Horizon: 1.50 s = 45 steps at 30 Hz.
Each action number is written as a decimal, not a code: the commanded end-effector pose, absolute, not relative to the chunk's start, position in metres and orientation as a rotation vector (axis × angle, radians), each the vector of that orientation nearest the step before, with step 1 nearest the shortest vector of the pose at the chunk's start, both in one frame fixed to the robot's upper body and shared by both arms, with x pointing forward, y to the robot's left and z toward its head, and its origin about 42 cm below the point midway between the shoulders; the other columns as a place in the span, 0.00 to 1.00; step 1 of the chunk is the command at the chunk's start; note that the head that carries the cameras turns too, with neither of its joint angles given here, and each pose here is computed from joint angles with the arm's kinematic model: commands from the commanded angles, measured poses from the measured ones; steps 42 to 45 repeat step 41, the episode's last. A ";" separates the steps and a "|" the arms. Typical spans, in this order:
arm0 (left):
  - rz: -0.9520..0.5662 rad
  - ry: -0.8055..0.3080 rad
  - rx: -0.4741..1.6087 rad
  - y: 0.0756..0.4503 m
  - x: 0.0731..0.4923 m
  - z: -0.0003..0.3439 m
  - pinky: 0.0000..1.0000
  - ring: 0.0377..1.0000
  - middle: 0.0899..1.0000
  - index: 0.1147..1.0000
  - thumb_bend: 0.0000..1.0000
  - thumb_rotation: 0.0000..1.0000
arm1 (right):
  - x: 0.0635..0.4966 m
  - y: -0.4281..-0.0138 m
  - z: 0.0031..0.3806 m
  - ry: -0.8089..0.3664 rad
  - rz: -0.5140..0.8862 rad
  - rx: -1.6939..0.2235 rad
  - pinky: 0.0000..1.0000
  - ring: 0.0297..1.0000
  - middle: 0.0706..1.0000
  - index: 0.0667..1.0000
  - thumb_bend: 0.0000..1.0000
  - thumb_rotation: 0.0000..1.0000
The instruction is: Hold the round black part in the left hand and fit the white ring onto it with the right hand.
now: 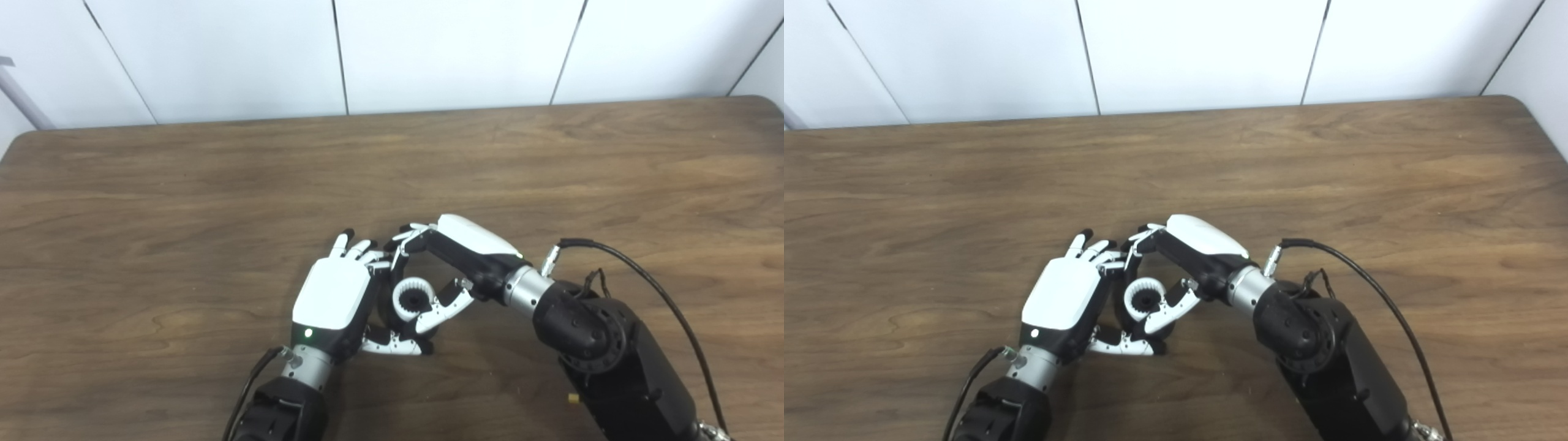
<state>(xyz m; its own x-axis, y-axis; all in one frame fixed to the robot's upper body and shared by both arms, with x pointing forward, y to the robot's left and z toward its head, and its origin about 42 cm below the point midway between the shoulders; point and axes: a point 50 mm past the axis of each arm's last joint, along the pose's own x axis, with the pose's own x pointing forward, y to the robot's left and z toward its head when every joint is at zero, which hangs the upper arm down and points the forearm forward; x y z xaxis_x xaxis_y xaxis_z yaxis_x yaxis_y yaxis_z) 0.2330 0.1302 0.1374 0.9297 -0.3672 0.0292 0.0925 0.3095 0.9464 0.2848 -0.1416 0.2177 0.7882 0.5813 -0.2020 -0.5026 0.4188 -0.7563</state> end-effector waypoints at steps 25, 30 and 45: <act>-0.309 -0.277 1.223 0.125 0.235 0.141 1.00 0.89 0.75 0.42 0.52 0.06 | 0.289 -0.144 0.228 -0.136 0.661 -0.951 0.96 0.95 0.86 0.63 1.00 0.22; -0.303 -0.282 1.225 0.126 0.235 0.141 1.00 0.88 0.74 0.42 0.53 0.06 | 0.289 -0.145 0.232 -0.148 0.646 -0.968 0.95 0.95 0.87 0.64 1.00 0.24; -0.299 -0.282 1.215 0.130 0.235 0.140 1.00 0.89 0.75 0.42 0.53 0.06 | 0.294 -0.168 0.246 -0.152 0.560 -0.959 0.89 0.94 0.85 0.55 1.00 0.20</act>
